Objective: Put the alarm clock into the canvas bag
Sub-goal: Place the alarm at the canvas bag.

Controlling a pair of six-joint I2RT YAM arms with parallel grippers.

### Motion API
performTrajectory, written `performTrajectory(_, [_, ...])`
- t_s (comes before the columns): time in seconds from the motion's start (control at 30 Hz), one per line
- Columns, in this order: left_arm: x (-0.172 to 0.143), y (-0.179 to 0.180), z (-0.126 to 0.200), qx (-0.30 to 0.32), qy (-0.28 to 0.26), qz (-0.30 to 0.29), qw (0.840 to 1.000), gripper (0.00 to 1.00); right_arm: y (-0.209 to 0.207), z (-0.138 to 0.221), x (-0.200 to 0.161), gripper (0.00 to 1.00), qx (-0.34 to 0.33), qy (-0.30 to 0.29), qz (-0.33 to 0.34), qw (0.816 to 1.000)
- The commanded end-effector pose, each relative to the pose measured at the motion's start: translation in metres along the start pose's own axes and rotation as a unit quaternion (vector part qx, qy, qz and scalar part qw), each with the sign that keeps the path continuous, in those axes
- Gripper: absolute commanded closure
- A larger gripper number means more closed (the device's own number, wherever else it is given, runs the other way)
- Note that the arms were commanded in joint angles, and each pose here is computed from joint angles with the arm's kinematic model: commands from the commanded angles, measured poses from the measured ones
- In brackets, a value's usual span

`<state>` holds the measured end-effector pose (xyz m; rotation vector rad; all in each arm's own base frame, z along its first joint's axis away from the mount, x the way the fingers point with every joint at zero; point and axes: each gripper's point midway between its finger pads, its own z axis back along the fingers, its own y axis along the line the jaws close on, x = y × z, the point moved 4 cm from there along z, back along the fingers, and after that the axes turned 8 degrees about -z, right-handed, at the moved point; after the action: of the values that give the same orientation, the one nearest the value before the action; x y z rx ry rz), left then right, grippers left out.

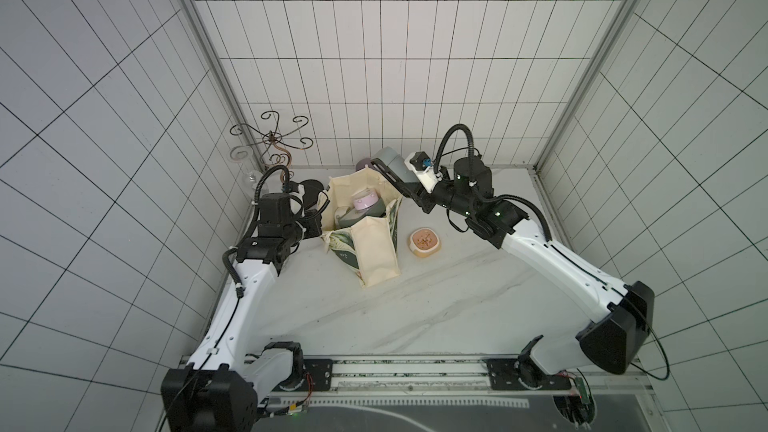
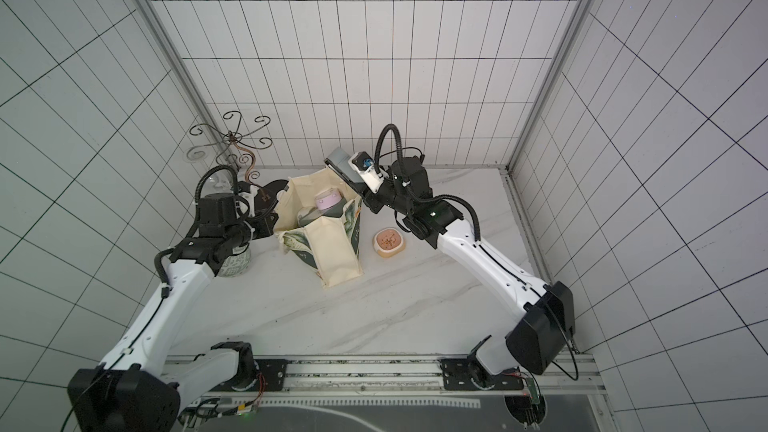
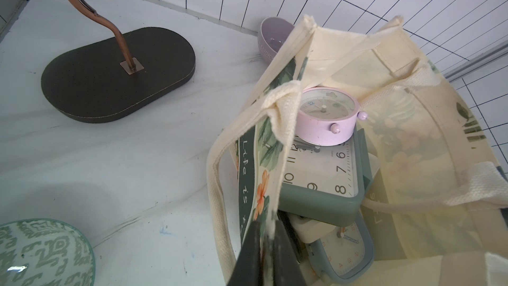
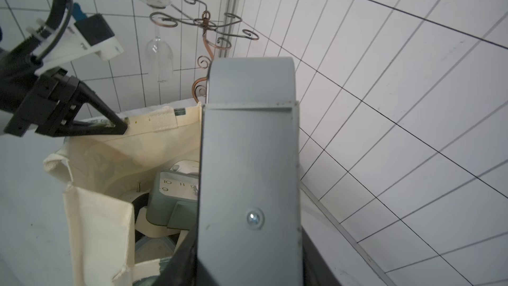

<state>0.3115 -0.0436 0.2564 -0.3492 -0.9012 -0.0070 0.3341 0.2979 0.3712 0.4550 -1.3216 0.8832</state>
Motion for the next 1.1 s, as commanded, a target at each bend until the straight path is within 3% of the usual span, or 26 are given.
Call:
performTrajectory(0.0, [0.000,-0.005,0.001,-0.025,-0.006,-0.002,1.000,0.92,0.009,0.007,0.061,0.80,0.036,-0.090,0.109,0.989])
performTrajectory(0.3, [0.001,-0.007,0.003,-0.036,-0.012,0.001,0.999,0.96,0.041,-0.018,0.066,0.81,0.059,-0.095,0.189,0.976])
performTrajectory(0.53, [0.000,-0.006,0.004,-0.036,-0.014,0.002,0.999,0.96,0.047,-0.033,0.083,0.80,0.062,-0.107,0.214,0.969])
performTrajectory(0.93, [0.000,-0.002,0.004,-0.037,-0.017,0.013,0.999,0.97,0.059,-0.085,0.037,0.78,0.116,-0.039,0.267,0.956])
performTrajectory(1.07, [0.003,0.002,0.006,-0.037,-0.023,0.021,0.999,0.97,0.054,-0.103,0.019,0.78,0.104,-0.006,0.290,0.951])
